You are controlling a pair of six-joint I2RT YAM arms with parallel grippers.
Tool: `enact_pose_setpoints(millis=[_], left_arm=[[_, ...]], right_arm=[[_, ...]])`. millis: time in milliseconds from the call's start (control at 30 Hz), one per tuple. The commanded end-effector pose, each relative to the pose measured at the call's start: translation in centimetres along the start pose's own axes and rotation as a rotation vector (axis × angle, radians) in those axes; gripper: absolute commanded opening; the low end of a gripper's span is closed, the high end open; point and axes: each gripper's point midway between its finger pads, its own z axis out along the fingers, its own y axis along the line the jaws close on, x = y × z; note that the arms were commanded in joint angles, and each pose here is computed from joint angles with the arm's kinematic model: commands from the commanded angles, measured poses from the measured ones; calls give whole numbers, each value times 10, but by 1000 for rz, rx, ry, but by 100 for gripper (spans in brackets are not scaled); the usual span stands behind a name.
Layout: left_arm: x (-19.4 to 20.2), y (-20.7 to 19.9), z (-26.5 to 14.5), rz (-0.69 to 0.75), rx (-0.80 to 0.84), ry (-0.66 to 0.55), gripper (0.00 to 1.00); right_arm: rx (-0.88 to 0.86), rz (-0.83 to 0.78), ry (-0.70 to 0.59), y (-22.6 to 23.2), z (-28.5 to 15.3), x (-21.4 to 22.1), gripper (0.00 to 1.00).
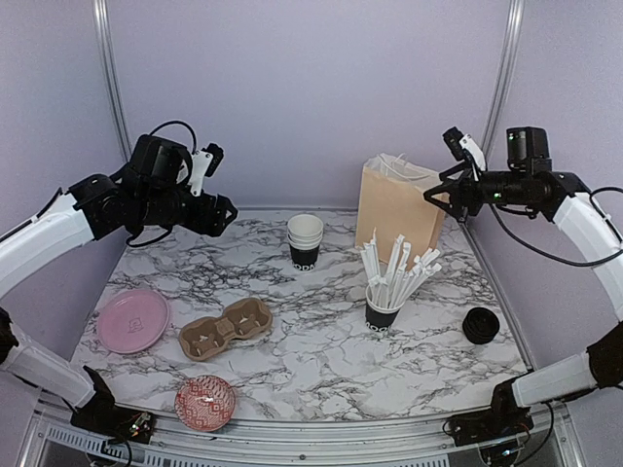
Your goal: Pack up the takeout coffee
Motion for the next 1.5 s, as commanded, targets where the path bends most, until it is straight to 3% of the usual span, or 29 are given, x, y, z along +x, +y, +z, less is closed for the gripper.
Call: enact_pose_setpoints(millis=[0, 167, 433, 533, 667, 800, 1133, 1467], left_arm=[[-1, -9, 16, -7, 3, 81, 76], [-10, -17, 42, -48, -1, 110, 75], [-45, -14, 111, -103, -136, 142, 68], [-45, -19, 147, -121, -149, 172, 59], [-48, -26, 176, -160, -122, 186, 52], [-41, -29, 197, -209, -91, 208, 48], [-2, -32, 236, -245, -91, 295, 45], [4, -29, 256, -275, -82, 301, 41]], right_arm=[[-138, -159, 43, 49, 8, -8, 74], [-83, -180, 105, 45, 16, -4, 59], [33, -166, 123, 26, 20, 2, 57], [129, -171, 144, 4, 24, 13, 49], [149, -59, 49, -32, 13, 15, 48], [109, -7, 19, -37, 15, 25, 48], [52, 8, -1, -25, 18, 31, 49], [21, 6, -7, -17, 18, 35, 50]])
